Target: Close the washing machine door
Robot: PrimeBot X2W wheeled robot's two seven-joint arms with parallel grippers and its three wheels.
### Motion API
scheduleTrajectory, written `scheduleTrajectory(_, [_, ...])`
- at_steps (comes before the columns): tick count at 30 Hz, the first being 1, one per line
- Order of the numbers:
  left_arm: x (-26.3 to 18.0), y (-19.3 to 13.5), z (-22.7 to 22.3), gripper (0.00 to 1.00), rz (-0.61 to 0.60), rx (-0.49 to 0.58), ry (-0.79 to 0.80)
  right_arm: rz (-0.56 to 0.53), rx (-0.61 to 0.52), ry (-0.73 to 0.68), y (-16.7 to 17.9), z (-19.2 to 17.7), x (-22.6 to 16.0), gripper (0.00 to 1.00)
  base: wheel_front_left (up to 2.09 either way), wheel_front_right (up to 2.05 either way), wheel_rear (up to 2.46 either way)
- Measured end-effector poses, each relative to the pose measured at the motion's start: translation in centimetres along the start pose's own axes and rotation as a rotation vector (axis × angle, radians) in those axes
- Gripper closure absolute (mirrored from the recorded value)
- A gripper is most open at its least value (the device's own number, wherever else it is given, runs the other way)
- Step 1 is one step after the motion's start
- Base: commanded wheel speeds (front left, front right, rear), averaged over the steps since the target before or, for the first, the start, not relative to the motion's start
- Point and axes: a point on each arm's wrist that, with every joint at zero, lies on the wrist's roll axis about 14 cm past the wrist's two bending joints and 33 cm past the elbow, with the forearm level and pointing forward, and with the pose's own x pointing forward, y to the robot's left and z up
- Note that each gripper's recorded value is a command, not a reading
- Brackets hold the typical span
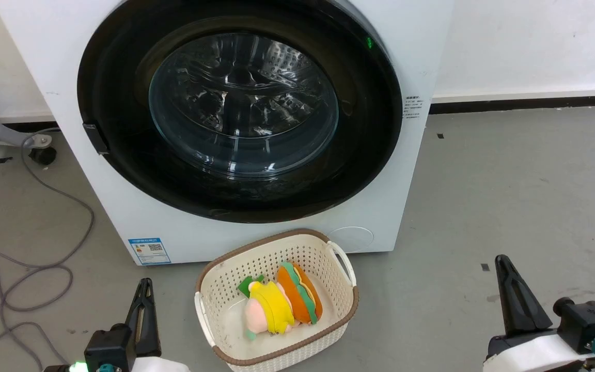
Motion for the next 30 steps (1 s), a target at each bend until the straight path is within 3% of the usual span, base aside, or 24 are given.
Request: scheduleTrajectory(30, [0.3, 0.3, 0.0, 1.00, -0.004, 0.002, 0.034, 0.048, -0.034, 0.051, 1.4, -0.5, 0.8, 1.00, 0.00, 0.00, 0.00])
